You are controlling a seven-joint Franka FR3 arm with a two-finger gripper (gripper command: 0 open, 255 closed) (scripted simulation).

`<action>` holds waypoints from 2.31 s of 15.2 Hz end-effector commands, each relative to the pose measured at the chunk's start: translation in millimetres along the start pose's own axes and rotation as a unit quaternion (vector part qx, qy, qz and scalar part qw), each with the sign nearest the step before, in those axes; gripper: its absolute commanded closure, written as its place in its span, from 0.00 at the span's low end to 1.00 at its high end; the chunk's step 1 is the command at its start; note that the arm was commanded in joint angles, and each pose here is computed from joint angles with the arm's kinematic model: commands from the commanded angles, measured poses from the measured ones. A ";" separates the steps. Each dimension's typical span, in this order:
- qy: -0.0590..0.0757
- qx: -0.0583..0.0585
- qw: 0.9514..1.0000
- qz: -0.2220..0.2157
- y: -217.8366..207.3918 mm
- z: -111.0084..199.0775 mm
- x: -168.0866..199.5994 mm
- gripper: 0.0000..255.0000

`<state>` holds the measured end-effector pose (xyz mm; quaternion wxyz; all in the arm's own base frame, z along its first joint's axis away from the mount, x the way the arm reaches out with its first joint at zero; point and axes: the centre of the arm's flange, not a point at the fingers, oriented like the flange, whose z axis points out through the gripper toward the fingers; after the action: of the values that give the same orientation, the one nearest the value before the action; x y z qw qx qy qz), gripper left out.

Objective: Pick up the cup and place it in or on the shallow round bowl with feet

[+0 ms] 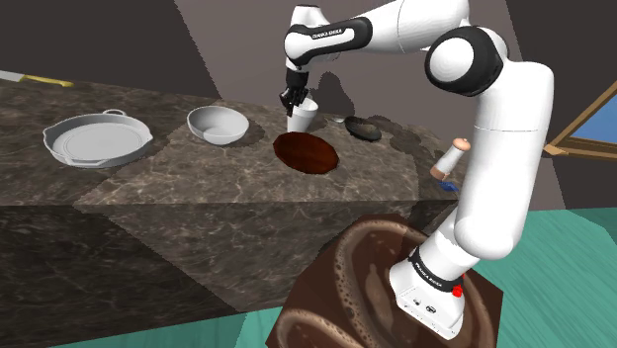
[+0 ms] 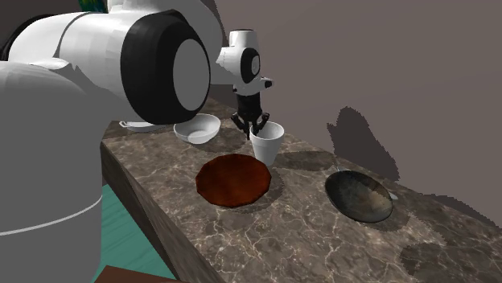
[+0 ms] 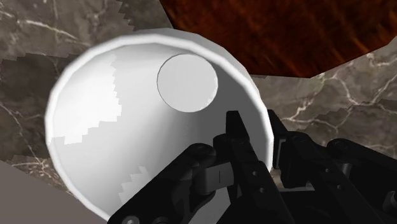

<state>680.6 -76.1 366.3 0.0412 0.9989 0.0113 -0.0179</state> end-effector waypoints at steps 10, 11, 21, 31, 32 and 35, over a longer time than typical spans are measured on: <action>-0.001 0.000 1.000 0.000 4.6 -50.8 -2.3 1.00; -0.001 0.000 1.000 0.000 5.1 -56.1 -2.5 1.00; -0.001 0.000 1.000 0.000 9.4 -108.7 -4.5 1.00; -0.001 0.000 1.000 0.000 102.3 -122.4 -56.5 1.00; -0.001 0.000 1.000 0.000 113.8 -122.9 -63.0 1.00; -0.001 0.000 1.000 0.000 148.3 -124.1 -82.4 1.00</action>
<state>614.2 -200.0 505.9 0.0411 0.9989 0.0104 -0.0197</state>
